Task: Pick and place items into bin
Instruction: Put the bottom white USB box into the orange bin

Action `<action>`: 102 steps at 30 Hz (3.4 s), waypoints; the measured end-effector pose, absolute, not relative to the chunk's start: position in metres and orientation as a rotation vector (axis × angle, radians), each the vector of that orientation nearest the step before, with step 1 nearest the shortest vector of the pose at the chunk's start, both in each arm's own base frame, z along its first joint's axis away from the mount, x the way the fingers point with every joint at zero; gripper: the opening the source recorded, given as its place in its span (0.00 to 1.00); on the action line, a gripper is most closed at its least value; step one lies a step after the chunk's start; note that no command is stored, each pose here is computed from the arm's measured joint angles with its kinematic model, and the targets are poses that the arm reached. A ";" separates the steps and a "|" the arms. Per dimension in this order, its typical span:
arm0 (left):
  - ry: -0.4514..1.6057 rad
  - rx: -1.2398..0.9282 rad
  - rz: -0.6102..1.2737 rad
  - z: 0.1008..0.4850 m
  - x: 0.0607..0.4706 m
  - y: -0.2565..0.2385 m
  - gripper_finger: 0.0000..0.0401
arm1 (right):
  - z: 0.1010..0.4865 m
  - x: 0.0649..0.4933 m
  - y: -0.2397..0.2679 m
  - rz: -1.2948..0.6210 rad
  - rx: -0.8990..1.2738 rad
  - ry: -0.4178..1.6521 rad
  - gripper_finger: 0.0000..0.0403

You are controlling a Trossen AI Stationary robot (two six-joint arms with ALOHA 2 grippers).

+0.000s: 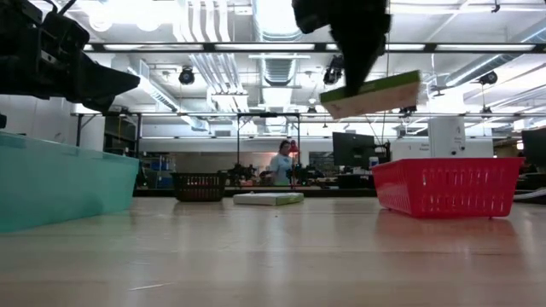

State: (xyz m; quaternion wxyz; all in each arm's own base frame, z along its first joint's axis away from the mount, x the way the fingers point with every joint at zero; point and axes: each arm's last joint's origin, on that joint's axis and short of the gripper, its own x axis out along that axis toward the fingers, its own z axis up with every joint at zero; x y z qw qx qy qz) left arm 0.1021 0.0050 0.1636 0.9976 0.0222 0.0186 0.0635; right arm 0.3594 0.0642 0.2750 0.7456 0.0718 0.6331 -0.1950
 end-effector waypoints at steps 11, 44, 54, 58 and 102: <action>0.038 0.041 0.127 0.164 0.102 0.005 0.00 | 0.238 0.321 0.097 -0.069 -0.350 1.725 0.02; 0.032 0.043 0.128 0.164 0.102 0.005 0.00 | 0.216 0.294 0.113 0.654 -0.802 1.892 0.02; 0.034 0.044 0.129 0.164 0.102 0.005 0.00 | 0.216 0.298 0.114 0.633 -0.783 1.858 0.05; 0.034 0.044 0.129 0.164 0.102 0.005 0.00 | 0.216 0.299 0.113 0.623 -0.793 1.848 0.06; 0.048 0.044 0.130 0.163 0.103 0.005 0.00 | 0.211 0.271 0.077 -0.140 -0.205 2.019 0.02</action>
